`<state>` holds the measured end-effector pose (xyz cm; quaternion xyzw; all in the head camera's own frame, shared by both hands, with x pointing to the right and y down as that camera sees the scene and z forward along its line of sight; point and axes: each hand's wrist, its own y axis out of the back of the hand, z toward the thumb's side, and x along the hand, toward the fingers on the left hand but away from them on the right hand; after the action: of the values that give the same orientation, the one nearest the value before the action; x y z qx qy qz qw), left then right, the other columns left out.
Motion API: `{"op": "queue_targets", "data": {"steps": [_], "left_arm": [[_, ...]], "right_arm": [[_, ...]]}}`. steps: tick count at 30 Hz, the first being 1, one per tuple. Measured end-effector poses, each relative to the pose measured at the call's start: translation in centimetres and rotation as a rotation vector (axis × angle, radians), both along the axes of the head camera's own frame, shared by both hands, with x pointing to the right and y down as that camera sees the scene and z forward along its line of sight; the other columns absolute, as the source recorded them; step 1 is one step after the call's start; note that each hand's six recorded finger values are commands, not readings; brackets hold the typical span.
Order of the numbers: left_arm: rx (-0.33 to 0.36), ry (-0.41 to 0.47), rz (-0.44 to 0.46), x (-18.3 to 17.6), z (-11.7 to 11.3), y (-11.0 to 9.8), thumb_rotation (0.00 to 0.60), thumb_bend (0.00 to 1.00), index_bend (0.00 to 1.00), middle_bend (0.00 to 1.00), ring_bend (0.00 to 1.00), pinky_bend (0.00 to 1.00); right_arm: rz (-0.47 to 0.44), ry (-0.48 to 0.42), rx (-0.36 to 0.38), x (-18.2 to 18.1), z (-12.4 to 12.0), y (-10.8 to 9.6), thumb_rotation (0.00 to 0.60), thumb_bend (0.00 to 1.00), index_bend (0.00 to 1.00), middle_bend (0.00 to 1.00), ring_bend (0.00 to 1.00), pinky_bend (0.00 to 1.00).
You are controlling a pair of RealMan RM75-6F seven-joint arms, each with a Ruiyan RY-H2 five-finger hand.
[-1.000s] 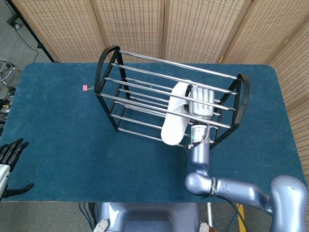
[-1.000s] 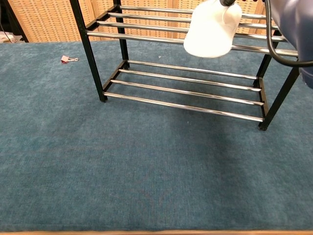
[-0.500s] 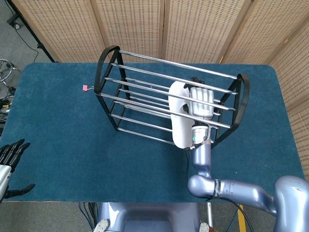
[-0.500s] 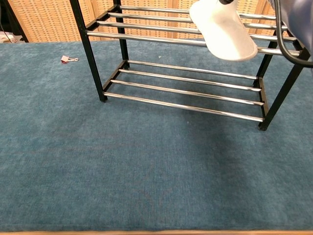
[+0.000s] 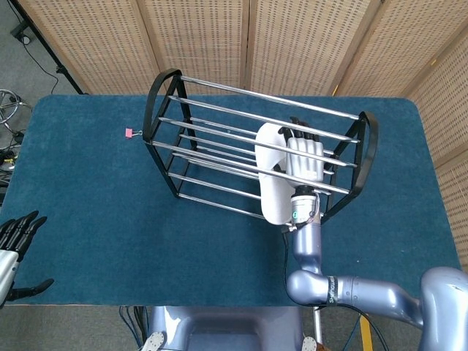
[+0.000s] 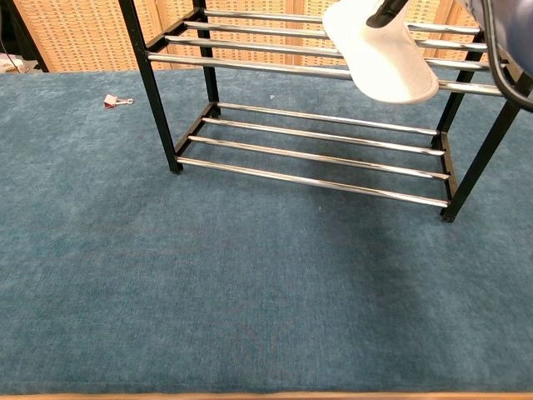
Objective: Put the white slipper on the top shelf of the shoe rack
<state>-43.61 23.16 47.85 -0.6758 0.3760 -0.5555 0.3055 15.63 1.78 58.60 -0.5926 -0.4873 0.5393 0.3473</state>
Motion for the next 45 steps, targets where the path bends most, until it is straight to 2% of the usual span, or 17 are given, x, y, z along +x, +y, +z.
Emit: {"op": "queue_targets", "data": {"steps": [19,28,40,45], "left_arm": [[-0.003,-0.002,0.011,0.2,0.1,0.1,0.6,0.0,0.0,0.0,0.0,0.0],[-0.009,-0.01,0.017,0.4,0.4,0.2,0.6,0.0,0.0,0.0,0.0,0.0],[-0.024,-0.018,0.027,0.8,0.9,0.4,0.6,0.0,0.0,0.0,0.0,0.0],[-0.026,-0.021,0.03,0.9,1.0,0.4,0.6,0.0,0.0,0.0,0.0,0.0]], "right_arm": [[-0.112,-0.04,-0.016,-1.2,-1.1,3.1,0.6,0.21,0.28,0.11,0.13,0.19],[-0.2,-0.11,-0.036,-0.2,-1.6,4.0,0.6,0.21,0.29,0.15,0.16,0.21],[-0.332,-0.258,-0.038,0.1,-3.4,6.1,0.6,0.21,0.33,0.19,0.19,0.21],[-0.394,-0.314,-0.074,0.4,-3.3,7.0,0.6,0.21,0.34,0.2,0.2,0.21]]}}
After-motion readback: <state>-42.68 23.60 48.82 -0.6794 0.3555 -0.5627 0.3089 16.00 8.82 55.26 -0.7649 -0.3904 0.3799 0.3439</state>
